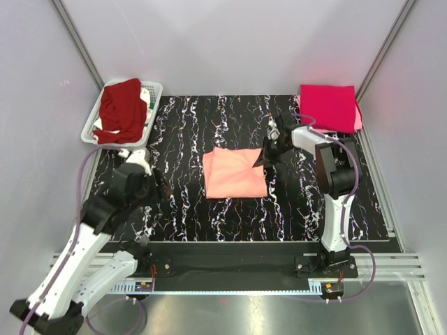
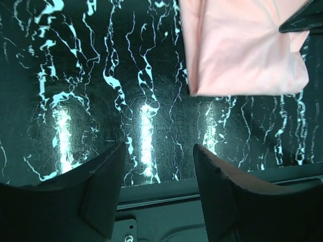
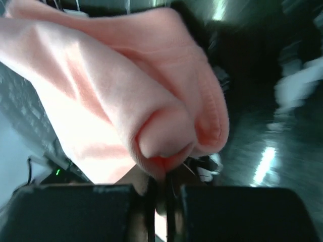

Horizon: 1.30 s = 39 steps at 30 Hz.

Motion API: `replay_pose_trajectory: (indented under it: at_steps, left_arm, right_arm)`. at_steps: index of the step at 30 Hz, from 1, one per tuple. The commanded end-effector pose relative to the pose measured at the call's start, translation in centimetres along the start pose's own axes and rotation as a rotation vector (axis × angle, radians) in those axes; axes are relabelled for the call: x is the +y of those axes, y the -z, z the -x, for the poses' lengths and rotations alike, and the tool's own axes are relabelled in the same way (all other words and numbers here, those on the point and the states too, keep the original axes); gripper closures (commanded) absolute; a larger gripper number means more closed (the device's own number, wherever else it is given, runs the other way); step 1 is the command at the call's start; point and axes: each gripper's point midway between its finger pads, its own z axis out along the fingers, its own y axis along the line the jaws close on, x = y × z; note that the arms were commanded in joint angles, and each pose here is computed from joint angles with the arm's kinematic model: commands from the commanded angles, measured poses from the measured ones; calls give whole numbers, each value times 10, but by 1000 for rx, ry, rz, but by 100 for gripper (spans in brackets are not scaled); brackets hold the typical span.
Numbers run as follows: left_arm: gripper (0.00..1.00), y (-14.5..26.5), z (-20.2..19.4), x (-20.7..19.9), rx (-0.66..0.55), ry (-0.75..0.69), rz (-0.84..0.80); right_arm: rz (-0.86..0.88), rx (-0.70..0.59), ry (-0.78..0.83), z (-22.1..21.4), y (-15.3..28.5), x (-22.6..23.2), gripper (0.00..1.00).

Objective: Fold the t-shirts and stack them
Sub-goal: Neatly place the folded tshirt to the corner

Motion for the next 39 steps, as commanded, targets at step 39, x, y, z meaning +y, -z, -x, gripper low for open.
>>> replay_pose_trajectory:
  at_steps: [39]
  left_arm:
    - [42,-3,1,1,-35,14,-10]
  right_arm:
    - [-718,-884,404,248,355,-27,100]
